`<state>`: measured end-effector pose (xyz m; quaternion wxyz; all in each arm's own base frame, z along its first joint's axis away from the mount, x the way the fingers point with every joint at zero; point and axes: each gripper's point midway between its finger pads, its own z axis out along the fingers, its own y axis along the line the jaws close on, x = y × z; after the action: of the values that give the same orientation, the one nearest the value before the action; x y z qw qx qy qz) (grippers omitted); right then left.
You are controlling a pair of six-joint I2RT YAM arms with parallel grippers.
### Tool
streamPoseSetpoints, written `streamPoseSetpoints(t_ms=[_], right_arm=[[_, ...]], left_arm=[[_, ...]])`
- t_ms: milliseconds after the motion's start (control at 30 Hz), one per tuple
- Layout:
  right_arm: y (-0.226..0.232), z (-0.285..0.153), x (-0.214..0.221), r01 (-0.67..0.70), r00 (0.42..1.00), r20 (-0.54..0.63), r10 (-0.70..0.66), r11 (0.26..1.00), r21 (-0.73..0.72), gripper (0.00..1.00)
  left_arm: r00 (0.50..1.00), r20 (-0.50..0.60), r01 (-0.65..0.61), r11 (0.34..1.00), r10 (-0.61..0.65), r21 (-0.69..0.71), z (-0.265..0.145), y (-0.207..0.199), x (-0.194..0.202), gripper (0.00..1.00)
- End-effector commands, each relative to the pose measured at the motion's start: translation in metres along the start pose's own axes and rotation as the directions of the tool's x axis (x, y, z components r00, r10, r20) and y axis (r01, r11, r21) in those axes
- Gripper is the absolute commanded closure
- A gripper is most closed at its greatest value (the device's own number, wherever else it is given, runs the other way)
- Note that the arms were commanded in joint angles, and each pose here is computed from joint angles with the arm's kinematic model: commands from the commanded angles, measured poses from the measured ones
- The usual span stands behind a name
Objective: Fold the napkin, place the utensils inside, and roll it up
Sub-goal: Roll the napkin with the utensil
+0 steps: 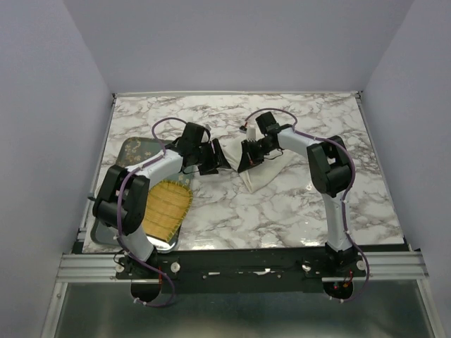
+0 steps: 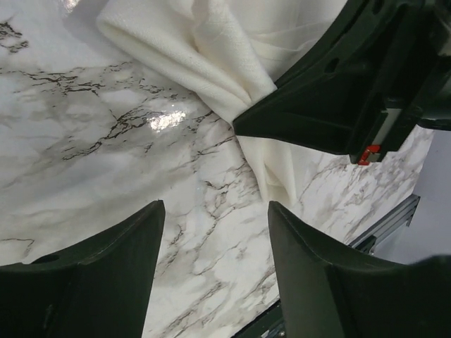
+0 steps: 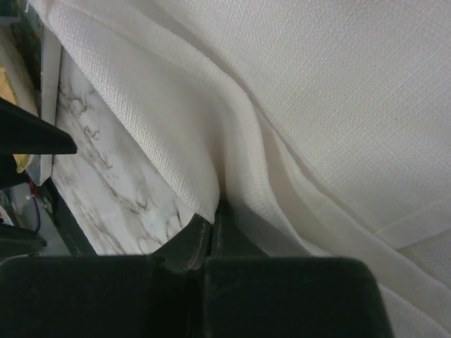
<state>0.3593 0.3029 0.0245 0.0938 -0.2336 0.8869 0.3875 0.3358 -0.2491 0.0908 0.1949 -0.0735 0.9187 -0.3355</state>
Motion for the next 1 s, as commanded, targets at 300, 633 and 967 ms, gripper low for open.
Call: streamPoseSetpoints(t_ms=[300, 633, 967], right_arm=[[-0.007, 0.007, 0.014, -0.046, 0.999, -0.016, 0.045, 0.998, -0.053, 1.00], [-0.006, 0.007, 0.010, -0.036, 0.999, -0.009, 0.035, 0.997, -0.064, 0.99], [-0.003, 0.007, 0.006, -0.025, 1.000, -0.006, 0.024, 0.996, -0.082, 1.00]], left_arm=[[0.977, 0.055, 0.210, 0.977, -0.208, -0.031, 0.045, -0.005, -0.032, 0.11], [0.963, 0.109, 0.259, 0.959, -0.247, -0.117, 0.066, 0.011, -0.047, 0.19], [0.960, 0.131, 0.266, 0.953, -0.248, -0.146, 0.078, 0.019, -0.052, 0.28]])
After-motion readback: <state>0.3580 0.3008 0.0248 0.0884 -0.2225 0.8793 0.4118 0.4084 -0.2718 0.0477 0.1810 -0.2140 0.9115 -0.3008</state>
